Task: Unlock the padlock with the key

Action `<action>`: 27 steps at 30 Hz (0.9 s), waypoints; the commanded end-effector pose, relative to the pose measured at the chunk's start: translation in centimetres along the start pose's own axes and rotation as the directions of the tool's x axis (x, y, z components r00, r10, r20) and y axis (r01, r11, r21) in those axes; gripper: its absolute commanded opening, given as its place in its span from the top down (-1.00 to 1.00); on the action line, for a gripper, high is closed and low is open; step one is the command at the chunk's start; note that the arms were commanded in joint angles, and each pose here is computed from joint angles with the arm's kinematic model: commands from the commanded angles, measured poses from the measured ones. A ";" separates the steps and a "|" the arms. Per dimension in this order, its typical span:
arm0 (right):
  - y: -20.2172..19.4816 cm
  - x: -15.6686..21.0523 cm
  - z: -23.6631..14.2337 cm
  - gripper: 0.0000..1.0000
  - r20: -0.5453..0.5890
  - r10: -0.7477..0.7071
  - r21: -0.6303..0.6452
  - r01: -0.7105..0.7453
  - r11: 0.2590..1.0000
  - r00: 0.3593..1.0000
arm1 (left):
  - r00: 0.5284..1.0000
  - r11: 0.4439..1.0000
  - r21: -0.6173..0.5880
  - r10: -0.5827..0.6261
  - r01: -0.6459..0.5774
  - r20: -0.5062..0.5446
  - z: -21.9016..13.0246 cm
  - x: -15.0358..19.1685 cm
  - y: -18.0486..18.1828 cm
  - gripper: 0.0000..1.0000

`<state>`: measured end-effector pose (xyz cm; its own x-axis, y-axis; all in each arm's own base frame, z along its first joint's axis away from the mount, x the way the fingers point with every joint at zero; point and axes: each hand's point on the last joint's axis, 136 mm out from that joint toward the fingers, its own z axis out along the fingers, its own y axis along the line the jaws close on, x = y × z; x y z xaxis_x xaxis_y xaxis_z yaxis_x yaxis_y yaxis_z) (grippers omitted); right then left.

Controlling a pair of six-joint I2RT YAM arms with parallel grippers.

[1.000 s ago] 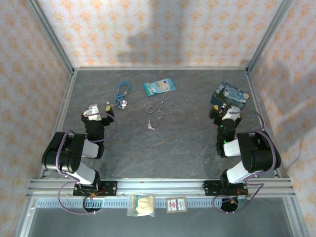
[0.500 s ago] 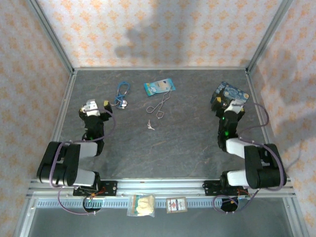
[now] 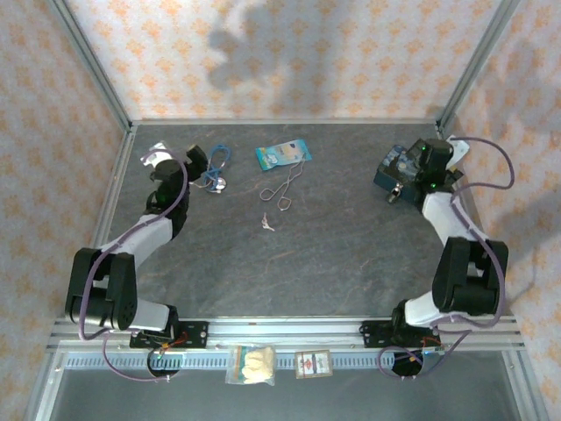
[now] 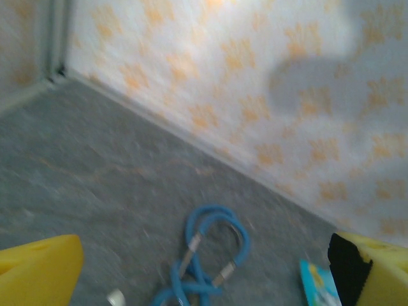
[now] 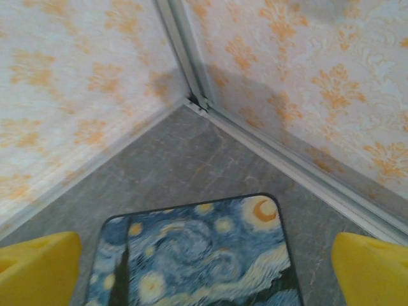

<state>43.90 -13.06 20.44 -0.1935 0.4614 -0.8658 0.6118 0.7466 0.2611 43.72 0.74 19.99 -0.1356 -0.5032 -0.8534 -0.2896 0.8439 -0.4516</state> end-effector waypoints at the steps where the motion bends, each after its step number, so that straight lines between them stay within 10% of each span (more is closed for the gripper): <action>1: -1.9 1.9 1.9 -1.00 -0.159 0.012 0.021 -0.008 1.000 0.987 | 0.989 0.994 0.103 -0.011 0.026 -0.147 -0.3 4.0 -3.7 -0.98; 17: -3.1 6.7 10.7 -0.73 -0.405 0.013 -0.074 -0.047 0.996 0.914 | 0.944 0.955 0.290 0.042 0.059 -0.328 -1.9 9.5 -8.4 -0.95; 27: -0.1 11.7 7.8 -0.62 -0.492 -0.077 -0.196 -0.025 0.980 0.867 | 0.957 0.949 0.307 0.021 0.072 -0.291 -1.4 8.8 -9.0 -0.95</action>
<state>49.05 -15.56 8.29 -0.4939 0.6197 -0.6100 0.5140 0.7739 0.3700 43.26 -10.71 15.53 -0.4419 -0.4958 -0.7476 -0.0363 0.8426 -0.5374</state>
